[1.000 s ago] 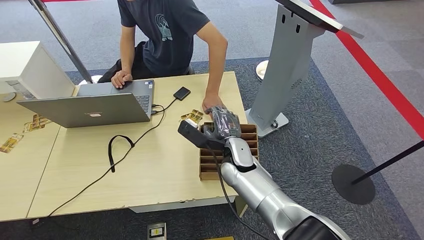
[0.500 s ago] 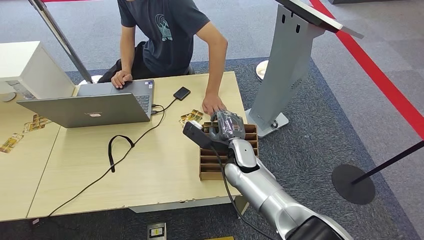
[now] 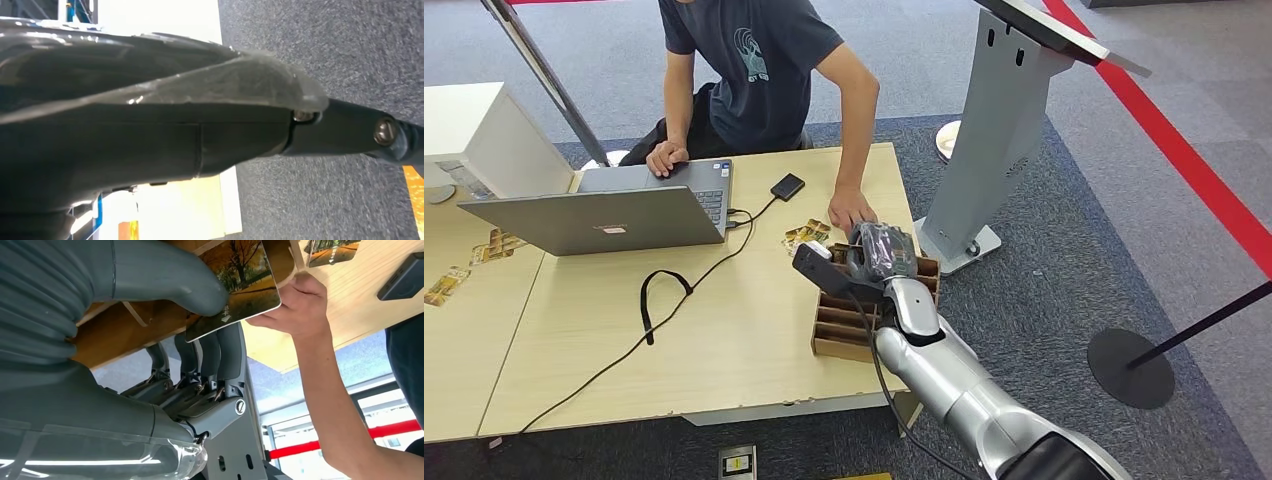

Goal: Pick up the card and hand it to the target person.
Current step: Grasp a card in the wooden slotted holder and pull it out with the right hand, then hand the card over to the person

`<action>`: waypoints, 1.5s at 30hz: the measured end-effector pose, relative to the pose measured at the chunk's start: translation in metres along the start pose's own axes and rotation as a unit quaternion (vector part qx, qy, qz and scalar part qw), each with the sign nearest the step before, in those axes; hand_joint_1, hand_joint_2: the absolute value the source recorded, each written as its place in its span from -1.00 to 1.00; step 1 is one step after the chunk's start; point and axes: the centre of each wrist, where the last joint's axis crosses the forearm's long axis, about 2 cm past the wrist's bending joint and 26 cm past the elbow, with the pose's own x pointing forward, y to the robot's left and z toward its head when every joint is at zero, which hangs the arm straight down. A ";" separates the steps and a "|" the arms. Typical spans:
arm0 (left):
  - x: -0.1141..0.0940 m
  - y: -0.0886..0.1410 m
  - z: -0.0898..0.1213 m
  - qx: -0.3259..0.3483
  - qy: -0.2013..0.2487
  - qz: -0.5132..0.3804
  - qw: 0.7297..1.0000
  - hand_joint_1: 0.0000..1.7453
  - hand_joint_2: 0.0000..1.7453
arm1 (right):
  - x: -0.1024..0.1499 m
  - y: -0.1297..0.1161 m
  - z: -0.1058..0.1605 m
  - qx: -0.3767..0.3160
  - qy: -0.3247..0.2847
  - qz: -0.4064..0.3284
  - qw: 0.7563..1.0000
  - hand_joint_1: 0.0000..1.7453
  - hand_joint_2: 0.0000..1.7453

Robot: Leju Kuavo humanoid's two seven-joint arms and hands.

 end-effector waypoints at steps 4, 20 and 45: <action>0.000 0.000 0.000 0.000 -0.001 0.001 1.000 -1.00 -1.00 | 0.000 0.000 0.000 -0.011 -0.008 0.003 1.000 0.62 1.00; 0.000 0.000 0.000 0.001 -0.009 -0.002 1.000 -1.00 -1.00 | 0.011 -0.014 0.002 -0.055 -0.055 -0.004 0.997 0.62 1.00; 0.000 0.001 0.000 -0.002 -0.021 -0.011 1.000 -1.00 -1.00 | 0.041 -0.042 0.021 -0.137 -0.260 -0.077 0.953 1.00 1.00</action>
